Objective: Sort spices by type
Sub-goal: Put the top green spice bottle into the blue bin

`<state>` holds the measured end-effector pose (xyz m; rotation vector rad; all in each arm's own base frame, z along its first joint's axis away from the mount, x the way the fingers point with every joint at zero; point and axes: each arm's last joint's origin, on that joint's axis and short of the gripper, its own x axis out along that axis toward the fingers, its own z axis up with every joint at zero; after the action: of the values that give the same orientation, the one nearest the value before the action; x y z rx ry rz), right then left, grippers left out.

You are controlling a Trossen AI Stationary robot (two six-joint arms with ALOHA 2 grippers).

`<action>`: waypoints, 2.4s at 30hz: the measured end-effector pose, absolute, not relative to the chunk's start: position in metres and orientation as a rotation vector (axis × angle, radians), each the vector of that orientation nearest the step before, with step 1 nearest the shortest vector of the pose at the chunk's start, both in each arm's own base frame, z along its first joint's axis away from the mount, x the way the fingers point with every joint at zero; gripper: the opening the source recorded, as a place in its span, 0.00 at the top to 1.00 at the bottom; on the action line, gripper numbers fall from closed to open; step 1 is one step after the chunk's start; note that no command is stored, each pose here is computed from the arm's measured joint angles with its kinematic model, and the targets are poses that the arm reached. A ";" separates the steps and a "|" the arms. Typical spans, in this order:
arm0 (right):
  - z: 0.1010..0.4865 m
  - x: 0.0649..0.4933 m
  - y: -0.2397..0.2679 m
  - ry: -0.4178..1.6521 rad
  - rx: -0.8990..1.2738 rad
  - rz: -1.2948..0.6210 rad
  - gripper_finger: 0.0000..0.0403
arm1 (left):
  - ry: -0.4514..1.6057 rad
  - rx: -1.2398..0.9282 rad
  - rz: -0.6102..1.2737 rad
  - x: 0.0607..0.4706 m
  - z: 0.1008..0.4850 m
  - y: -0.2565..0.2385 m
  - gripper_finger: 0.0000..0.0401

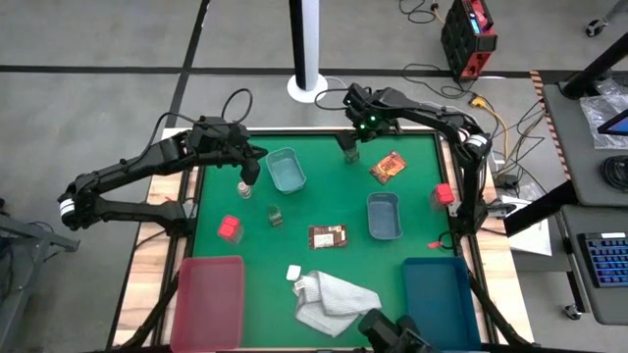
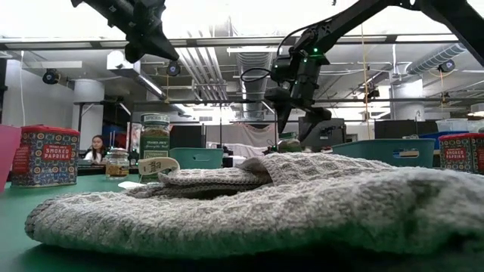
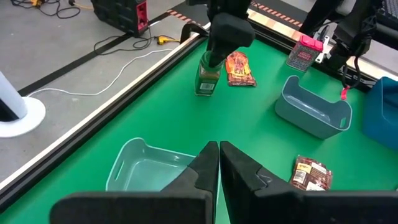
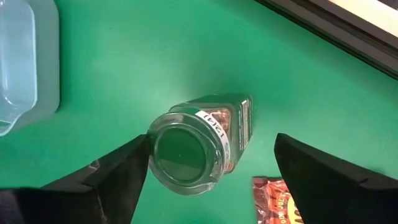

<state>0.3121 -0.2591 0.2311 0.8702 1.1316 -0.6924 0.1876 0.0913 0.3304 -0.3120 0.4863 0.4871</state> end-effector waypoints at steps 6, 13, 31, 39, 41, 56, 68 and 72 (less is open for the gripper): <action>0.232 0.312 -0.260 1.128 0.850 -0.696 0.22 | 0.486 -0.312 0.487 0.188 0.330 0.091 1.00; 0.242 0.302 -0.265 1.105 0.823 -0.736 0.26 | 0.486 -0.312 0.487 0.188 0.330 0.091 1.00; 0.246 0.296 -0.271 1.079 0.842 -0.748 0.25 | 0.485 -0.312 0.487 0.188 0.331 0.091 1.00; 0.259 0.293 -0.277 1.037 0.841 -0.757 0.29 | 0.485 -0.313 0.487 0.188 0.331 0.091 1.00; 0.267 0.294 -0.278 1.013 0.833 -0.754 0.30 | 0.484 -0.312 0.487 0.188 0.331 0.091 1.00; 0.255 0.314 -0.259 1.120 0.797 -0.809 0.28 | 0.524 -0.325 0.491 0.197 0.322 0.096 1.00; 0.229 0.325 -0.259 1.204 0.800 -0.805 0.34 | 0.507 -0.326 0.491 0.201 0.322 0.098 1.00; 0.222 0.326 -0.260 1.224 0.796 -0.799 0.38 | 0.494 -0.331 0.493 0.201 0.323 0.098 1.00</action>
<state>0.3264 -0.2599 0.2216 0.7958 1.2237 -0.7987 0.2014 0.0983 0.3229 -0.3310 0.4936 0.4928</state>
